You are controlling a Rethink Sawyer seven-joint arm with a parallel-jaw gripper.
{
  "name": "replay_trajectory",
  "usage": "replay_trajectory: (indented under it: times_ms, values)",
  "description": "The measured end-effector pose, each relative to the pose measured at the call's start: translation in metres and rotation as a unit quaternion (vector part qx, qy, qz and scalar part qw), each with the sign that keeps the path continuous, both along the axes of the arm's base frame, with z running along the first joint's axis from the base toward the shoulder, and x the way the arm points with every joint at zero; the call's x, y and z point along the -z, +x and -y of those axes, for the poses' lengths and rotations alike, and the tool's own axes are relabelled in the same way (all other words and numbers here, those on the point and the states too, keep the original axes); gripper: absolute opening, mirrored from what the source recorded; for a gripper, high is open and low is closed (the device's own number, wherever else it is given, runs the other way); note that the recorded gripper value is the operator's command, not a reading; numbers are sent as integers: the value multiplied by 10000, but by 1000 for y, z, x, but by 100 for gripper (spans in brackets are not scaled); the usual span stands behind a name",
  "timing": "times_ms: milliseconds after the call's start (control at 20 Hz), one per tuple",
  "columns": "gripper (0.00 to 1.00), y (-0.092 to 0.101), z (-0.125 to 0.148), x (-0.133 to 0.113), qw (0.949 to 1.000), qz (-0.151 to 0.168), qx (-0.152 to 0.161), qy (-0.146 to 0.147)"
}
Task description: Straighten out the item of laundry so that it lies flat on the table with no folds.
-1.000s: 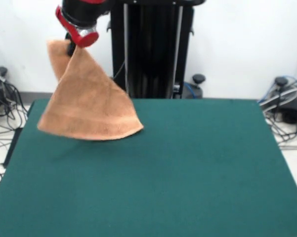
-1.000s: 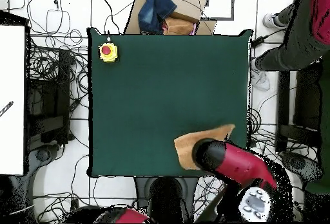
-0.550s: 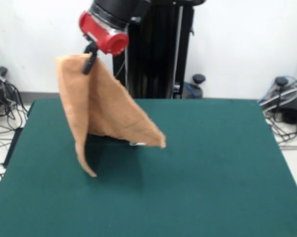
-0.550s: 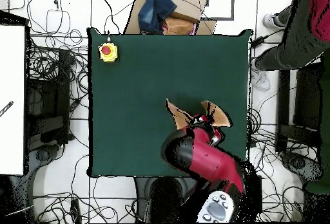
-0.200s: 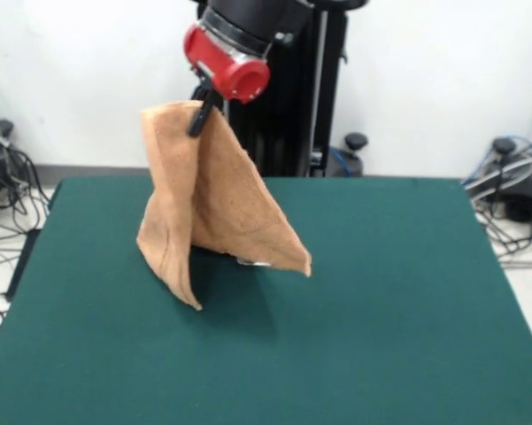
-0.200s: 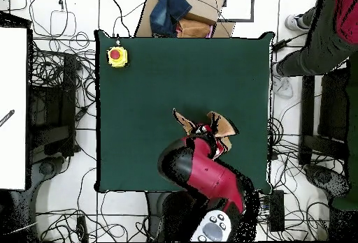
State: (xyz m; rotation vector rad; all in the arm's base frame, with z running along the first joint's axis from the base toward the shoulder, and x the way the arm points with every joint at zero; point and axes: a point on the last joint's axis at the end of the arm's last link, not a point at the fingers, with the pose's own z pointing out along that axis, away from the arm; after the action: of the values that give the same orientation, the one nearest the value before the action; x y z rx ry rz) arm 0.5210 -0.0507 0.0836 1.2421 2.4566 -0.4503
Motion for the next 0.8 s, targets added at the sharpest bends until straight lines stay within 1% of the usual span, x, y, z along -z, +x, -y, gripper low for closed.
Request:
replay_trajectory:
  times_ms: [350, 450, 700, 800]
  values:
    - [0, -5, -2, 7, 9998, -2, 96, 173]
    - [0, -3, -8, 7, 9998, 23, 62, 202]
    - [0, 5, -31, 0, 9996, 139, -55, 230]
    - [0, 9, -53, -6, 9993, 162, -140, 294]
